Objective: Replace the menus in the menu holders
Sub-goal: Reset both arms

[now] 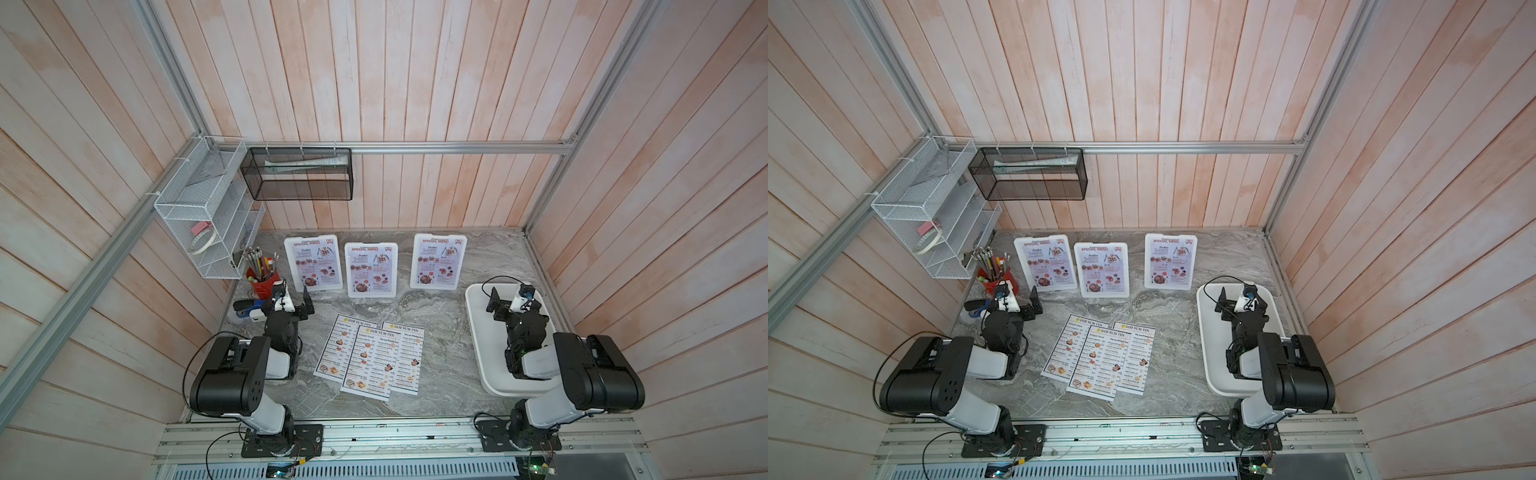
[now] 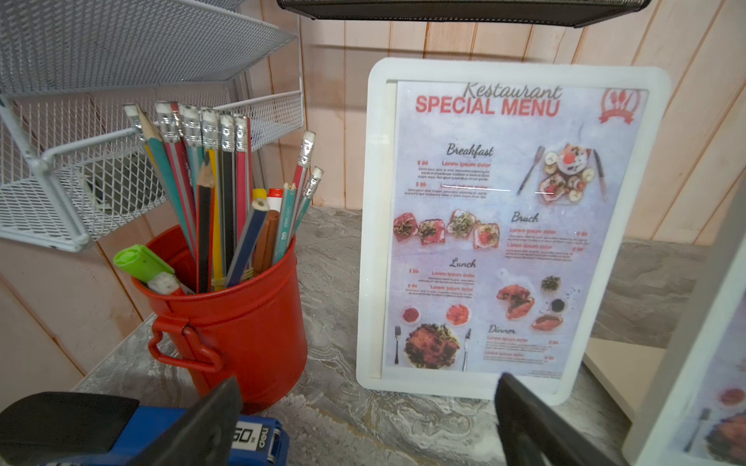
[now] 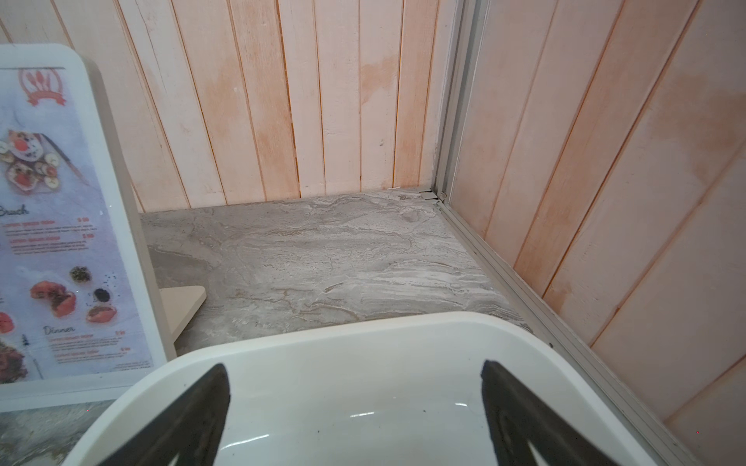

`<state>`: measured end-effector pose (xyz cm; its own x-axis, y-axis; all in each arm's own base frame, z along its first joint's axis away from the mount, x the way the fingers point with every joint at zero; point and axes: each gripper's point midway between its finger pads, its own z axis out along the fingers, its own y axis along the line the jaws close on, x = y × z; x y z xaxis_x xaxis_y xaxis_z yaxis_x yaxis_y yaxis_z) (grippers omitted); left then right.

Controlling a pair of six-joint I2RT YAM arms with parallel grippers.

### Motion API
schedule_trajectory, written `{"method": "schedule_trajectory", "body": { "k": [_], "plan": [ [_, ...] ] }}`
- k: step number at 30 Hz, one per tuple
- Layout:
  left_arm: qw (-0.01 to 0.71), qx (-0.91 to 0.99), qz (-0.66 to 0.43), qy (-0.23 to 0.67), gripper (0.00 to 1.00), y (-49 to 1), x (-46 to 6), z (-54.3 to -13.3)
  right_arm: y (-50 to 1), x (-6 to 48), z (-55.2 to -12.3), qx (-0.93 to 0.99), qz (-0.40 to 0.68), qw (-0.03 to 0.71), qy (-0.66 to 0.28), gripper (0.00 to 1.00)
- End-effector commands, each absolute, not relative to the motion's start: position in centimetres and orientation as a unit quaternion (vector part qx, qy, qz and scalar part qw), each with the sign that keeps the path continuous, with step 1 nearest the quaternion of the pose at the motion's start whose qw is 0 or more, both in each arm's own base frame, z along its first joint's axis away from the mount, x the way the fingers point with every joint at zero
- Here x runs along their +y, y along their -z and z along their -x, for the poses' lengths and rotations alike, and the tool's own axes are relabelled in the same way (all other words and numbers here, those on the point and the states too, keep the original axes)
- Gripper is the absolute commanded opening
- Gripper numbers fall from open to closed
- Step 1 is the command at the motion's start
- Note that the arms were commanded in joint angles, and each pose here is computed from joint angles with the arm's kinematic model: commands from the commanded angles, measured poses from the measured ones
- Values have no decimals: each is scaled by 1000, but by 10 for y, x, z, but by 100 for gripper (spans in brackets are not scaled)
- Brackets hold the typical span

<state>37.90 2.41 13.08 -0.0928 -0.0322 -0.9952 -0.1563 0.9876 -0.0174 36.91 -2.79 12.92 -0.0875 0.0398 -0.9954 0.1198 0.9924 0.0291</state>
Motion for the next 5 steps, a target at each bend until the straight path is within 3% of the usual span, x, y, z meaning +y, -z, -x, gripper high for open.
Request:
{"method": "schedule_trajectory", "body": {
  "k": [1, 5],
  "plan": [
    [672, 736, 69, -50, 100, -133, 26, -382, -130, -28, -373, 735, -58, 675, 30, 98],
    [671, 736, 69, -50, 100, -133, 26, -382, -131, -28, -372, 733, -58, 677, 30, 98]
  ]
}}
